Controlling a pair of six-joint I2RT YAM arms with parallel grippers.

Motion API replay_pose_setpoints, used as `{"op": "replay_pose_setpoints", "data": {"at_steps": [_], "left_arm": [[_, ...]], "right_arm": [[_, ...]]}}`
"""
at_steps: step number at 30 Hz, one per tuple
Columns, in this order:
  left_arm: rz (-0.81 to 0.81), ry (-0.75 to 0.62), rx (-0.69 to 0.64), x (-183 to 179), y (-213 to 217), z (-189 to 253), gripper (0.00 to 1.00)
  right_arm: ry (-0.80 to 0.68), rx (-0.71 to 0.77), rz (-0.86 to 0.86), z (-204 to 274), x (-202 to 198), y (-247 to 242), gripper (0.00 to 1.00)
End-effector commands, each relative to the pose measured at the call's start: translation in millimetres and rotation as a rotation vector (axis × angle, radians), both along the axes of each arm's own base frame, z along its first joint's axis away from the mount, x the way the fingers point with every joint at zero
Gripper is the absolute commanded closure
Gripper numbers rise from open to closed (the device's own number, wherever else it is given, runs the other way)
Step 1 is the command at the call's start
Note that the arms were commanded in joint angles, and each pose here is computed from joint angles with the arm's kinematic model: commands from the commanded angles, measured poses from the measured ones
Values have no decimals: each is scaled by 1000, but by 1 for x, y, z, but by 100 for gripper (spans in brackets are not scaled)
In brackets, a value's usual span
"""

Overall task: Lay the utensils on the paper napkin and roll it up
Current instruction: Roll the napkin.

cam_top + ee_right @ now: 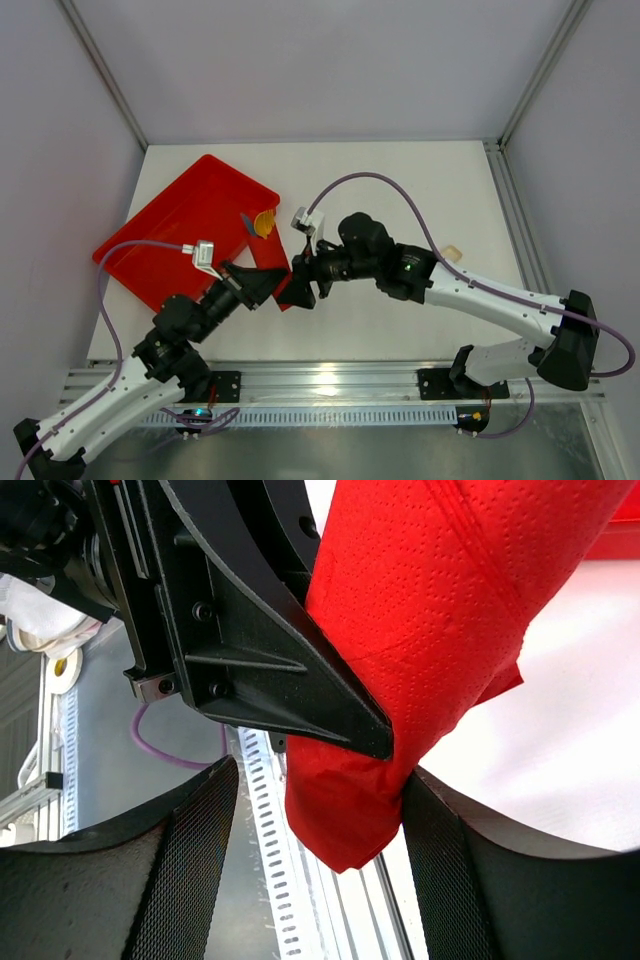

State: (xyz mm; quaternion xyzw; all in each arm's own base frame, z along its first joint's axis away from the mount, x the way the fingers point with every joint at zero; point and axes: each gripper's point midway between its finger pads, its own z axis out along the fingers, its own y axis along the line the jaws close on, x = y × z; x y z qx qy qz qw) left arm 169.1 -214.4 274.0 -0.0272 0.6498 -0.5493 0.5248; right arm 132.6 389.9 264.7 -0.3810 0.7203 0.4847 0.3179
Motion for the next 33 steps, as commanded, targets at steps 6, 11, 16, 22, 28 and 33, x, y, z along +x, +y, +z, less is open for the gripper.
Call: {"op": "replay_pose_setpoints", "data": {"at_steps": [6,11,16,22,28,33], "left_arm": [[-27,-65,-87,-10,3,30,100],[-38,-71,-92,-12,3,33,100],[-51,-75,-92,-13,1,34,100],[-47,-79,-99,-12,0,36,100],[-41,-82,-100,-10,0,39,100],[-35,-83,-106,-9,0,40,100]], "right_arm": [[-53,157,53,36,2,0,34],[-39,162,74,32,6,-1,36],[-60,200,96,39,8,-1,36],[-23,226,175,37,-1,5,36],[10,225,206,32,-6,7,38],[22,224,232,28,-9,9,42]]}}
